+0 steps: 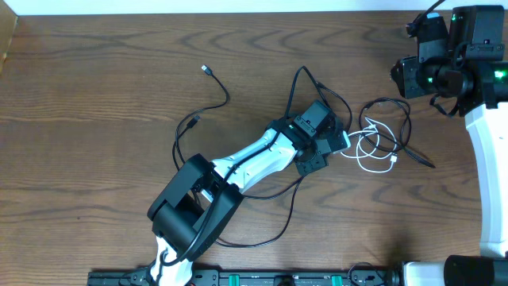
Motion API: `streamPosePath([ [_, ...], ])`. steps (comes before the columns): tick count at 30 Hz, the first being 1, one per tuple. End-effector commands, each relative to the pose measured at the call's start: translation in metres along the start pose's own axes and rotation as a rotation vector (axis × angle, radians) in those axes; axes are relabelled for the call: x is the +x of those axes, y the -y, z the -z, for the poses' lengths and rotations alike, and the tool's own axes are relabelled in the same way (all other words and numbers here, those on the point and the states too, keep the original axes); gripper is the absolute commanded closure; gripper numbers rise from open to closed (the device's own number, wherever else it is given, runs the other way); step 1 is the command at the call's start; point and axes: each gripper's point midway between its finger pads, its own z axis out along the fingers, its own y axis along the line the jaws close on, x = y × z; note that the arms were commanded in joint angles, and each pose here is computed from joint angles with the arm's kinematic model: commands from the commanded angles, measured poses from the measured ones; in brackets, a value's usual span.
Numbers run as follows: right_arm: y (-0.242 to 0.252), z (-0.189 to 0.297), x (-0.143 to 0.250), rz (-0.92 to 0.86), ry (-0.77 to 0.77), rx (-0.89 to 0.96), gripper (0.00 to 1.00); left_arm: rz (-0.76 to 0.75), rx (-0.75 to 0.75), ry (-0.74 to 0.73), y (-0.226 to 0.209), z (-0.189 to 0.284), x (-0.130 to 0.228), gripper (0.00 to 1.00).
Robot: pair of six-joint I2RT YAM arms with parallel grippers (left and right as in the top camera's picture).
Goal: Untangle cables
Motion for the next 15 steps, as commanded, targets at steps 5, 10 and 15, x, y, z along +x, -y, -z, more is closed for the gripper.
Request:
streamPosePath([
  [5, -0.003, 0.004, -0.002, 0.002, 0.006, -0.003, 0.62, 0.022, -0.003, -0.015, -0.003, -0.007, 0.005, 0.44],
  [10, -0.003, 0.004, -0.002, -0.002, 0.006, -0.003, 0.62, 0.031, 0.007, -0.033, -0.004, -0.021, 0.012, 0.44],
  [15, -0.003, 0.004, -0.002, -0.001, 0.006, -0.003, 0.61, 0.038, 0.014, -0.05, -0.003, -0.034, 0.018, 0.49],
])
